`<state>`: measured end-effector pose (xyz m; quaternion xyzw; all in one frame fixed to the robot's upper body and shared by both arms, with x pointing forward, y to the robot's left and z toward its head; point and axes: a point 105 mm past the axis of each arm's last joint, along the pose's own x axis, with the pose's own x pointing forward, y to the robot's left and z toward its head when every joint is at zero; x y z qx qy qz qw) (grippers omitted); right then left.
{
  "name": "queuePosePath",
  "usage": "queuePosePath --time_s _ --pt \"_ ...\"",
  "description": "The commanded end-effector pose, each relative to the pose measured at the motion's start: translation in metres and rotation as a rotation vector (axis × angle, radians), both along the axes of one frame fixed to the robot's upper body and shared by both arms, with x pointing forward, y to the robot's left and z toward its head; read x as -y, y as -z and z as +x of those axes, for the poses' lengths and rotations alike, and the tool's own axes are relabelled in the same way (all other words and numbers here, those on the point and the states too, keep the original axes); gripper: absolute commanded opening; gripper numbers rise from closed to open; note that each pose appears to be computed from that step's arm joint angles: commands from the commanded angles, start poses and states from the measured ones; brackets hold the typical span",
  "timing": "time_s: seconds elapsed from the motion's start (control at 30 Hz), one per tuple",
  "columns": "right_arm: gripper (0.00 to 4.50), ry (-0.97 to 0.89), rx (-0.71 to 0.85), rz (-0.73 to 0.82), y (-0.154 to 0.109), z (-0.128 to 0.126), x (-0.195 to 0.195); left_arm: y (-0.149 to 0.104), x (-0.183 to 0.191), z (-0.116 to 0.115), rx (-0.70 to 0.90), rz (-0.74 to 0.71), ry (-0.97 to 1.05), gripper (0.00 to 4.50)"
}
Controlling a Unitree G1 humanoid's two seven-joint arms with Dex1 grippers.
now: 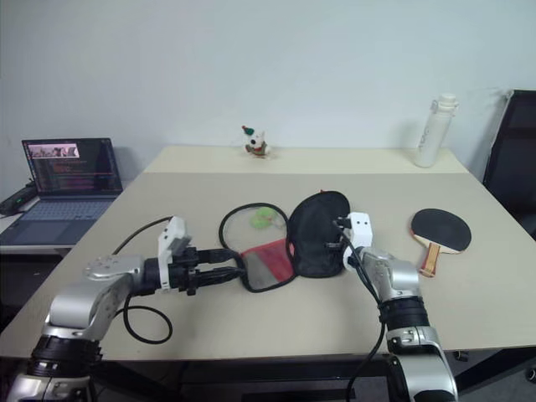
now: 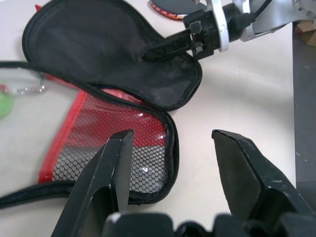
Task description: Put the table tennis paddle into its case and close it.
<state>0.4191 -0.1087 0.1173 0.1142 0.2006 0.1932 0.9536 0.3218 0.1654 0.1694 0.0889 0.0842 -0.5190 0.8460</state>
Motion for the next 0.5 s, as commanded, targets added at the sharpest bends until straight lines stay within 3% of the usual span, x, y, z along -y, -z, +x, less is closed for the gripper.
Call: queuePosePath --time_s 0.03,0.5 --pt "0.02 0.064 0.039 0.025 -0.020 0.006 0.021 -0.011 0.008 -0.001 0.039 0.002 0.050 2.75" --pt "0.02 0.219 -0.009 0.045 -0.013 -0.009 0.071 -0.013 0.022 0.006 0.043 0.011 0.132 2.75"
